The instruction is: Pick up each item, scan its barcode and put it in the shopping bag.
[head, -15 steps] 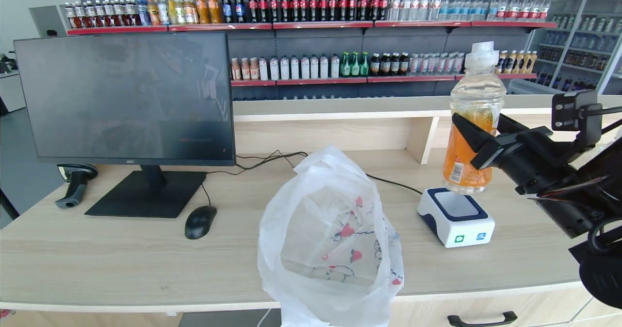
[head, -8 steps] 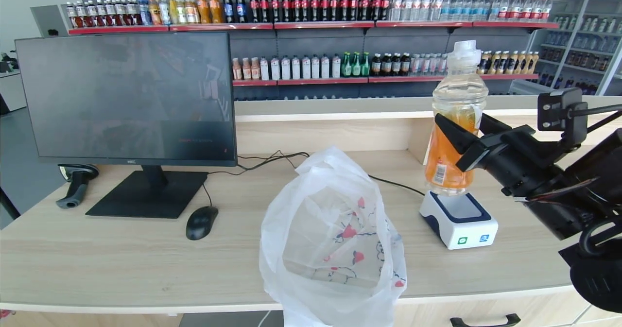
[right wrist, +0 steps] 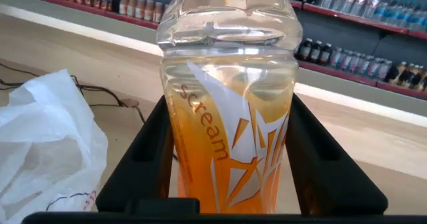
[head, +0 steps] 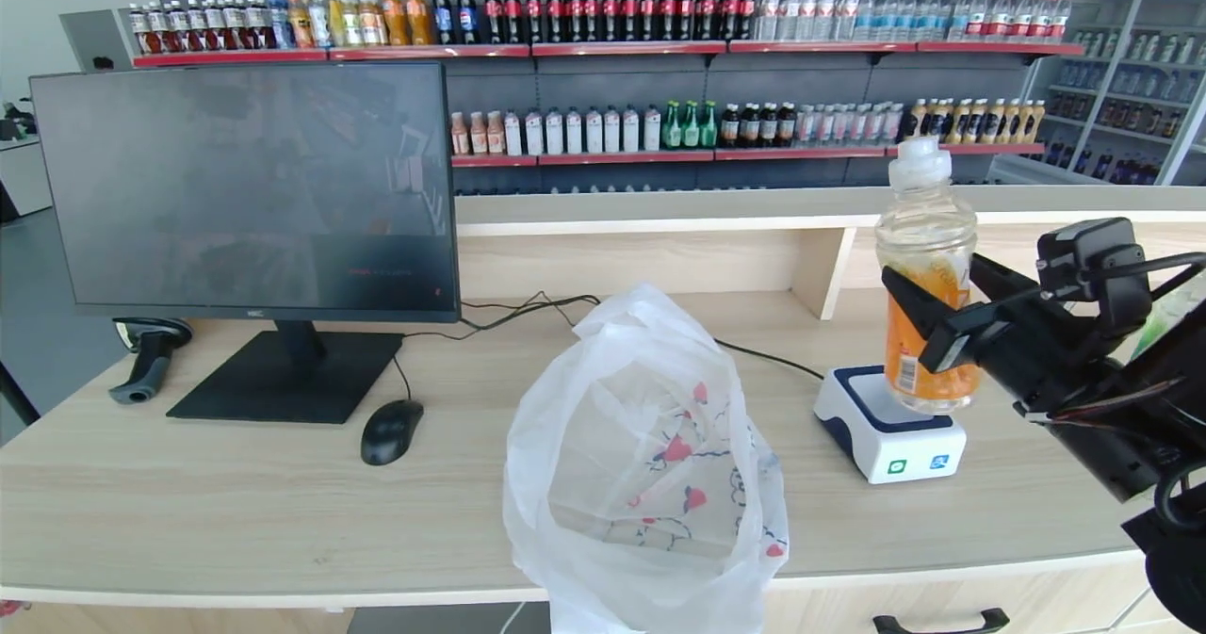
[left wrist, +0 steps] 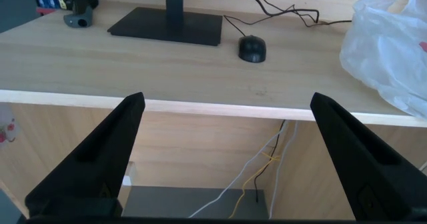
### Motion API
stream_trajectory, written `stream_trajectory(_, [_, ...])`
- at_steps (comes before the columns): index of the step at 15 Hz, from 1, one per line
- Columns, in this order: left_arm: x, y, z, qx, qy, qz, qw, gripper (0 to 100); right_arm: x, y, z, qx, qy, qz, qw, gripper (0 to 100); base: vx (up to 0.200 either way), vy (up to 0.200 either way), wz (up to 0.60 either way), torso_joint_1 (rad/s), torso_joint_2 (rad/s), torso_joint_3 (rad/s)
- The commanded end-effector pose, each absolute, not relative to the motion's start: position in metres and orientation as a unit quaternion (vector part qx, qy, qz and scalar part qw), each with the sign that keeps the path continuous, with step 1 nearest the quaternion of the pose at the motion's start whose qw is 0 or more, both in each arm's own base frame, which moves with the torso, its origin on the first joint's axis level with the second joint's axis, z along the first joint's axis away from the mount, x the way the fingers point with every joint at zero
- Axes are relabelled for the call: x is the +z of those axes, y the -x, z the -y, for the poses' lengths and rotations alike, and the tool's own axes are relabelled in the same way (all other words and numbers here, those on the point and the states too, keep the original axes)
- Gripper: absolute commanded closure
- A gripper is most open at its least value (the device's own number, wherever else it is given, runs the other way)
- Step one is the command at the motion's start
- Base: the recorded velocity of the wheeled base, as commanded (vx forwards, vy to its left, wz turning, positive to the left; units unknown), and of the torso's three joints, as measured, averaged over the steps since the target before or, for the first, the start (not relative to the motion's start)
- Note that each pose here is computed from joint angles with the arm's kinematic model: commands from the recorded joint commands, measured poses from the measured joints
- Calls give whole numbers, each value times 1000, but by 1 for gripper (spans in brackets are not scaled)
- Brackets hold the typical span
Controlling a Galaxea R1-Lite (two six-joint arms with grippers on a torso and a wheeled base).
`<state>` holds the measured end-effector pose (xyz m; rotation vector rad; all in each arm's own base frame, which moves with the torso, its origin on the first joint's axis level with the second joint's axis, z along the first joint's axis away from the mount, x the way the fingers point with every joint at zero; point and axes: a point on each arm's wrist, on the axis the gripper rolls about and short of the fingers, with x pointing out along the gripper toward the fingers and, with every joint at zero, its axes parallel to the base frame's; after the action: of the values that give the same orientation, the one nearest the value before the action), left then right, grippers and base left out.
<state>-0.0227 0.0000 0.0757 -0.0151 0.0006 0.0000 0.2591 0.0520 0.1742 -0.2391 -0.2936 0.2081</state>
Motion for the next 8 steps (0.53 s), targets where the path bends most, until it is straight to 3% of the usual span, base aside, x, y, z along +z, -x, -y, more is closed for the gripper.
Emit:
stream_trajectory(1, [76, 23, 0, 0, 8, 0, 1000, 0, 177, -255, -51, 98, 156, 154, 971, 100, 0, 0, 0, 0, 0, 0])
stream_trajectory(5, [76, 23, 0, 0, 8, 0, 1000, 0, 191, -258, -54, 98, 246, 200, 943, 100, 0, 0, 0, 0, 0, 0])
stream_trajectory(8, [76, 23, 0, 0, 8, 0, 1000, 0, 187, -266, -57, 161, 328, 229, 902, 100, 0, 0, 0, 0, 0, 0])
